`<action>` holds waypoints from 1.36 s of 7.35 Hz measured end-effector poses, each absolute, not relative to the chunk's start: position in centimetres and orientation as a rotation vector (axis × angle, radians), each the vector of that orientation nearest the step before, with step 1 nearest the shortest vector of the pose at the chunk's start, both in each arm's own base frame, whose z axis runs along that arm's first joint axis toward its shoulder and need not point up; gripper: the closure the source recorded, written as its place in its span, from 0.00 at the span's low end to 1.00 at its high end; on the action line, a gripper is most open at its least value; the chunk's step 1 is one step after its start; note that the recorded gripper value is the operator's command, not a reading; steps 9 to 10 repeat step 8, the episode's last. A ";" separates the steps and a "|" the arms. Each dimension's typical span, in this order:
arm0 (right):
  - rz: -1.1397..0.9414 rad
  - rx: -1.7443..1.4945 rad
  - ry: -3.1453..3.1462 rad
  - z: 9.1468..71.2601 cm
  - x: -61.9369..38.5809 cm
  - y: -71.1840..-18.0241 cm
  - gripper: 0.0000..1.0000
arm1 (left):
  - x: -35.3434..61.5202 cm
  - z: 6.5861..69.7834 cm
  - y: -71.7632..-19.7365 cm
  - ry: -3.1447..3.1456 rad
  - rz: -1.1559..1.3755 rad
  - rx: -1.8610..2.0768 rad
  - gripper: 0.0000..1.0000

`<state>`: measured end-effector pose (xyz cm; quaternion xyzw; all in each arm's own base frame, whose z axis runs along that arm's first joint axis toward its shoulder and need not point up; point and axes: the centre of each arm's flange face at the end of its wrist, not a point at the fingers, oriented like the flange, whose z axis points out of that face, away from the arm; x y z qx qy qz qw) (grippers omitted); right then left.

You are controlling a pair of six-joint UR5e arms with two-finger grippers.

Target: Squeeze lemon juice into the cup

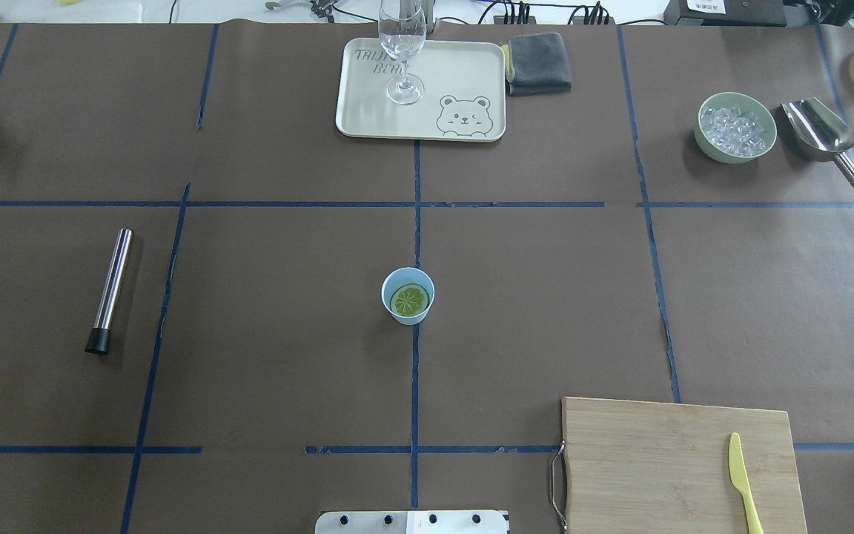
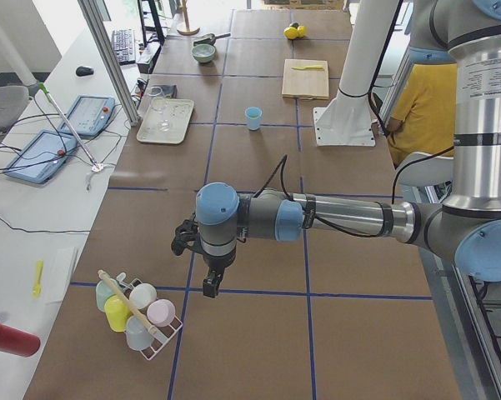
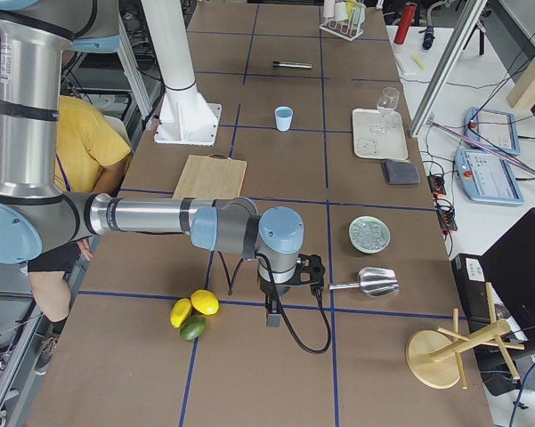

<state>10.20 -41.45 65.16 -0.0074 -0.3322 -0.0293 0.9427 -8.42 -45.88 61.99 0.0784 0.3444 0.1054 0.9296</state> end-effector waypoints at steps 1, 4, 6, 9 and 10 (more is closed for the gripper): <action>-0.059 -0.015 -0.682 65.1 10.2 -41.4 0.00 | -8.4 62.1 -45.8 0.706 0.214 0.158 0.00; -0.060 -0.011 -0.691 64.9 10.1 -41.5 0.00 | -8.4 62.2 -45.8 0.707 0.212 0.156 0.00; -0.061 -0.009 -0.691 64.8 10.1 -41.5 0.00 | -8.4 62.1 -45.8 0.707 0.213 0.157 0.00; -0.062 -0.007 -0.691 64.8 10.1 -41.5 0.00 | -8.4 62.1 -45.8 0.707 0.214 0.158 0.00; -0.062 -0.007 -0.691 64.8 10.1 -41.5 0.00 | -8.4 62.1 -45.8 0.707 0.214 0.158 0.00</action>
